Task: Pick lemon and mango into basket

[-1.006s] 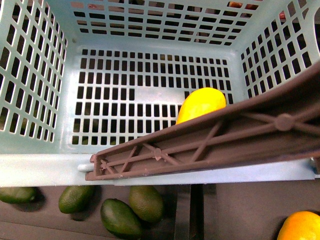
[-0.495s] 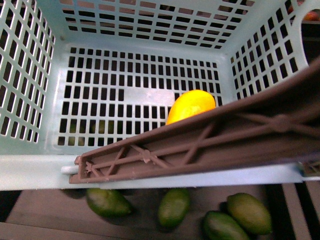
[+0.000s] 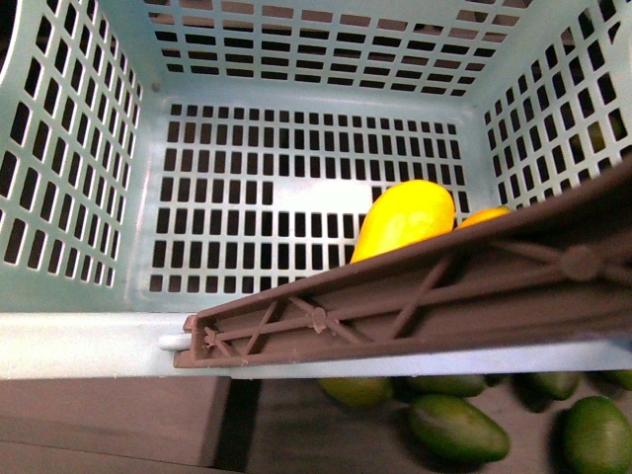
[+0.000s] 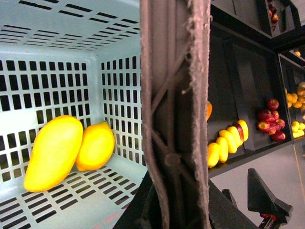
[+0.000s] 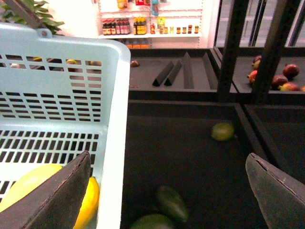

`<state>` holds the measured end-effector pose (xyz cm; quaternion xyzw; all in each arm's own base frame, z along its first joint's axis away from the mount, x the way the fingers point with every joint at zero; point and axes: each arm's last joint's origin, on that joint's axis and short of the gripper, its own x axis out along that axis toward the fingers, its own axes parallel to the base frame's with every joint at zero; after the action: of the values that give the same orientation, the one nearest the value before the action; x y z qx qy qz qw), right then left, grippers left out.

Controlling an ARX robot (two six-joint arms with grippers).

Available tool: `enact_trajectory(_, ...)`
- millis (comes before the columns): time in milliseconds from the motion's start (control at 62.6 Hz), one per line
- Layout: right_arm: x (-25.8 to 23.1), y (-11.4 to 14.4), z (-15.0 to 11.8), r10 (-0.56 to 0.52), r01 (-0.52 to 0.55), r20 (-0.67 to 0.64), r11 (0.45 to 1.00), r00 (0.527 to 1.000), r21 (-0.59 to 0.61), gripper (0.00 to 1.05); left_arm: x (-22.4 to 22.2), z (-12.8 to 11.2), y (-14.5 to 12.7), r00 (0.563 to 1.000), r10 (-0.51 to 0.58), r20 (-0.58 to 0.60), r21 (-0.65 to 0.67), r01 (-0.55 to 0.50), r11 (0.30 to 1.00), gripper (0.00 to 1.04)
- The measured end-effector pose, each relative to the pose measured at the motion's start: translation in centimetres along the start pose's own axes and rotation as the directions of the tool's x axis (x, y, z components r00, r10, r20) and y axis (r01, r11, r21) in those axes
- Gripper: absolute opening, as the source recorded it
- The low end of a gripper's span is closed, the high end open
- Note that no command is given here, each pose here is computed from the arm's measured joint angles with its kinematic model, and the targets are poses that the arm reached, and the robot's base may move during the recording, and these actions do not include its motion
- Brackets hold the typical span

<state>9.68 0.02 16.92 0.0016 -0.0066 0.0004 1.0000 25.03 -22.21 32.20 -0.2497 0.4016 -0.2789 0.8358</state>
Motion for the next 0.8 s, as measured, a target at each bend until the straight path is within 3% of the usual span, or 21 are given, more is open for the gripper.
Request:
enact_trajectory(735, 0.00, 0.00, 0.00, 0.005, -0.005, 0.000, 1.000, 1.000, 0.000, 0.96, -0.11, 0.37, 0.37, 0.999, 0.032, 0.032, 0.007, -0.032, 0.999, 0.06)
enact_trajectory(767, 0.00, -0.01, 0.00, 0.003, -0.003, 0.000, 1.000, 1.000, 0.000, 0.96, 0.10, 0.19, 0.11, 0.990, 0.115, 0.084, -0.023, -0.114, 0.993, 0.06)
enact_trajectory(799, 0.00, -0.01, 0.00, 0.002, -0.002, 0.000, 1.000, 1.000, 0.000, 0.96, 0.53, 0.49, 0.17, 0.950, 0.248, 0.188, -0.143, -0.223, 0.964, 0.06)
